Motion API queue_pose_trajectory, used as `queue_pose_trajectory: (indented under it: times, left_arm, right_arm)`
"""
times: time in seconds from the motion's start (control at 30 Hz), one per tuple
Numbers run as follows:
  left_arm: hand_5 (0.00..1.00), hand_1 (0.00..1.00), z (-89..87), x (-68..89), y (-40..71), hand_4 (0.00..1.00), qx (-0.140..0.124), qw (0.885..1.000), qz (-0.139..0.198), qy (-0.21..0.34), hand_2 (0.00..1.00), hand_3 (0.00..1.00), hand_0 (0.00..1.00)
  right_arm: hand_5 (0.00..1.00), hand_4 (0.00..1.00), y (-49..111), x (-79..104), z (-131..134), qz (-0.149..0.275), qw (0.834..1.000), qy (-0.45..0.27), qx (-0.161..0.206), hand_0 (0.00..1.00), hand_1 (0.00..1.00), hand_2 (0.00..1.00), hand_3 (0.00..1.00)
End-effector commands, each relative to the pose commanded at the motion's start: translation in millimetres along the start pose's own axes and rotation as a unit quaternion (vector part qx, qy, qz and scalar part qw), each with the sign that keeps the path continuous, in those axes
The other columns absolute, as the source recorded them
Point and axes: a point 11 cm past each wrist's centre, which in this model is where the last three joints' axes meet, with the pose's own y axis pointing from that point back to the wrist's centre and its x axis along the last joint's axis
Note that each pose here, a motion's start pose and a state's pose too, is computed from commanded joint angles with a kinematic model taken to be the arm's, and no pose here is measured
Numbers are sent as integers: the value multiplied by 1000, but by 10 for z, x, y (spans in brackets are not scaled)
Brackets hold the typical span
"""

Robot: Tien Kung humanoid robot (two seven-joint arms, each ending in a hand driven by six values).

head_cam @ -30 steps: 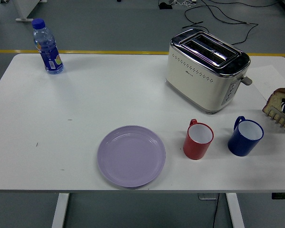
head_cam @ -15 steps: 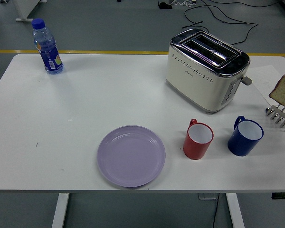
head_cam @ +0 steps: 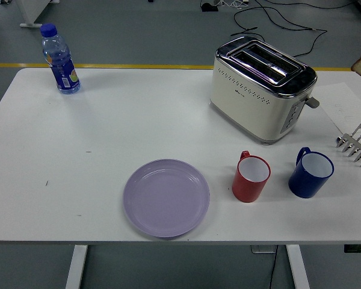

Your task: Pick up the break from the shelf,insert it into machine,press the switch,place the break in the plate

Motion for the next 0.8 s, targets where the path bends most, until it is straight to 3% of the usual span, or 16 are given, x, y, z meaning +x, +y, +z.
queue_pose_trajectory:
  times: [0.2, 0.4, 0.63, 0.8]
  left_arm:
    - [947, 588, 11, -8, 2, 331, 0, 1000, -1, 0, 592, 604, 655]
    - [947, 588, 27, -10, 5, 331, -2, 1000, -2, 3, 591, 604, 654]
    - [950, 589, 33, -11, 6, 332, -3, 1000, -2, 4, 591, 605, 655]
    - [948, 588, 38, -10, 7, 331, -3, 1000, -1, 3, 592, 604, 655]
  right_arm:
    - [2, 480, -74, 199, -461, 22, 999, -6, 48, 261, 341, 416, 498]
    - [2, 478, -107, 262, -1042, 29, 994, -13, 102, 259, 338, 414, 498]
    - [2, 479, -81, 204, -1573, 25, 989, -16, 146, 256, 338, 413, 495]
    - [2, 480, -74, 38, -1871, 10, 987, -22, 161, 256, 336, 412, 494]
